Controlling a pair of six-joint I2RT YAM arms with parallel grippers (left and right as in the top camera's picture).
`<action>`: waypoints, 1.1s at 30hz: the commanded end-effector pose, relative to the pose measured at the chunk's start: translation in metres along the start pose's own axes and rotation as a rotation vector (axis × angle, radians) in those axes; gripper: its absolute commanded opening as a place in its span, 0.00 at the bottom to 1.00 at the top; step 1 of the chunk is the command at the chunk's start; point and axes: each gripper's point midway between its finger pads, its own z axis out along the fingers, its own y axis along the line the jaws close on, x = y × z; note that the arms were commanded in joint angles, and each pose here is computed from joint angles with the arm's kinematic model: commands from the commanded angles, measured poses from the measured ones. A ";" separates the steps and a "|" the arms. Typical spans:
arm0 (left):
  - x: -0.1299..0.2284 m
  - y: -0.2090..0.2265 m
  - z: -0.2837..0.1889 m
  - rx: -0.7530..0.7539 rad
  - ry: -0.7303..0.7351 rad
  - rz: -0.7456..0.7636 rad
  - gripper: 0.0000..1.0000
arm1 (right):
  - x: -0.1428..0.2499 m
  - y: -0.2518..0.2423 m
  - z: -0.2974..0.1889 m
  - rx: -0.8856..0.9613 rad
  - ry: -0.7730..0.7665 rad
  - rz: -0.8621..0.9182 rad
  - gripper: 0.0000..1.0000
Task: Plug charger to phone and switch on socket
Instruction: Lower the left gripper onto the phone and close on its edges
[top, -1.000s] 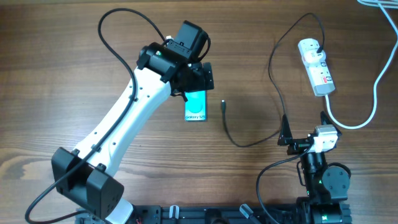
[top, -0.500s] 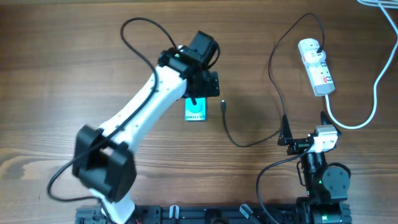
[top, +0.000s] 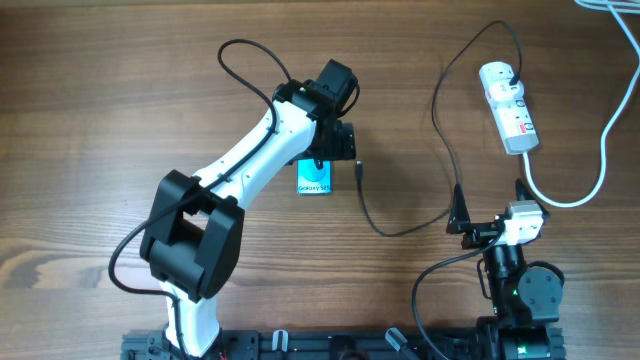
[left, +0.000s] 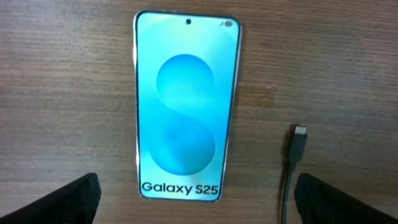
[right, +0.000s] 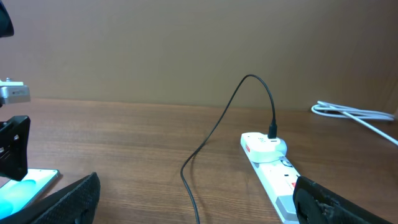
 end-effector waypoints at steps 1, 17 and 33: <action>0.001 -0.002 0.013 0.001 0.017 0.041 1.00 | -0.002 0.000 0.000 -0.002 -0.010 0.004 1.00; -0.002 0.001 0.044 -0.014 0.045 0.011 1.00 | -0.002 0.000 0.000 -0.002 -0.009 0.004 1.00; -0.003 0.002 0.050 -0.015 0.050 0.014 1.00 | -0.002 0.000 0.000 -0.002 -0.009 0.004 1.00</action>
